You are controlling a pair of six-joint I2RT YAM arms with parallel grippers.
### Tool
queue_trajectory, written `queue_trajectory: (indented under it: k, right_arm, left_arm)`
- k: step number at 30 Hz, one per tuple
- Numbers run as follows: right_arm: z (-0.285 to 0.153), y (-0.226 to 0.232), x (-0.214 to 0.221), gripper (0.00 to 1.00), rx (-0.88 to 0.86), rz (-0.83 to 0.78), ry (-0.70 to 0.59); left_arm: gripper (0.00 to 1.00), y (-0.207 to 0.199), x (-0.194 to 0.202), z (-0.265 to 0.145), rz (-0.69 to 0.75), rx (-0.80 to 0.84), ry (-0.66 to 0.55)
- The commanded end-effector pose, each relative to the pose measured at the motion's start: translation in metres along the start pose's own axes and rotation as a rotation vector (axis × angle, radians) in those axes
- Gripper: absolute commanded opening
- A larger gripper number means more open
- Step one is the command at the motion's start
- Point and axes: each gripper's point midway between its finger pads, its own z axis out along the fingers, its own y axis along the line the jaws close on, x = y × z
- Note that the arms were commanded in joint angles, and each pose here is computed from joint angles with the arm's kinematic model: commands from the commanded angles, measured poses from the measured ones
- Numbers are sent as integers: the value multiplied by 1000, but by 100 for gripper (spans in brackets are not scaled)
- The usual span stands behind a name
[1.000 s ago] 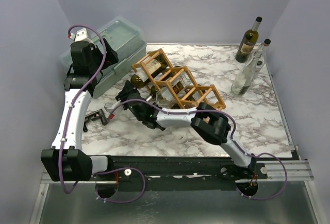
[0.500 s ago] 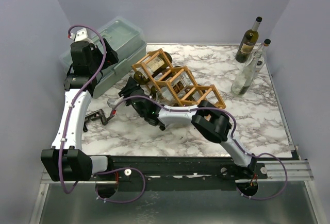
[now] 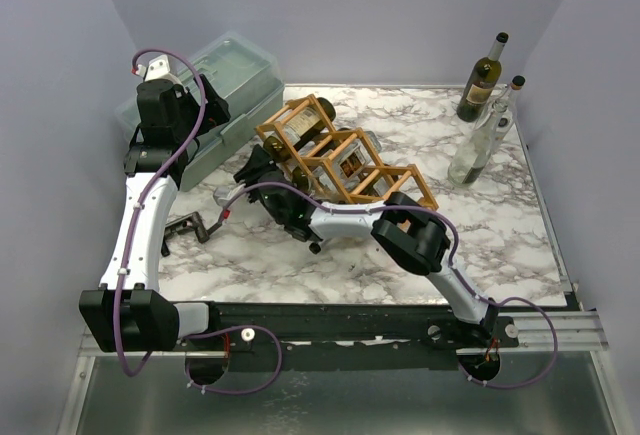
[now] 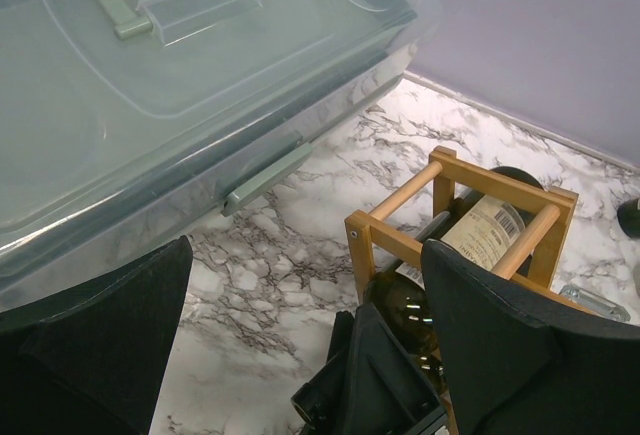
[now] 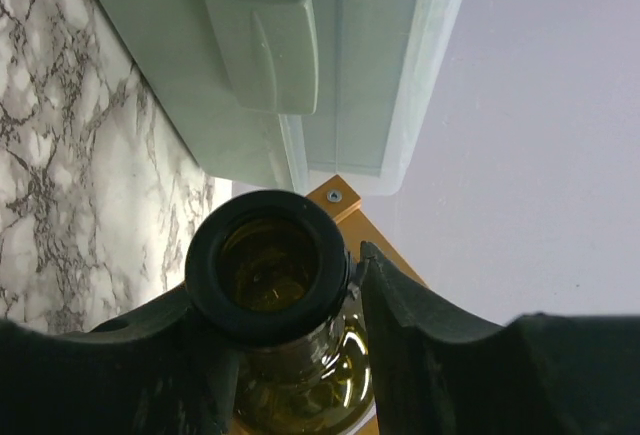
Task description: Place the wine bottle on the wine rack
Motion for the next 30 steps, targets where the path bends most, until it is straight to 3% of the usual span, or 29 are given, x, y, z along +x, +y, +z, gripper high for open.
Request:
queue_trajectory:
  k: [1, 12, 17, 19, 30]
  right_arm:
    - [-2, -3, 4, 53, 43, 10, 14]
    - [-14, -9, -33, 74, -14, 112, -56]
    - [-21, -9, -44, 88, -66, 171, -70]
    - [-23, -8, -46, 100, -101, 197, -65]
    - [-61, -9, -60, 100, -222, 328, -122]
  left_arm:
    - [98, -4, -7, 1, -12, 23, -10]
    - [98, -4, -8, -1, -13, 23, -16]
    - [98, -4, -10, -2, -12, 22, -21]
    - [98, -4, -10, -3, -11, 22, -23]
    - [98, -4, -10, -4, -13, 23, -26]
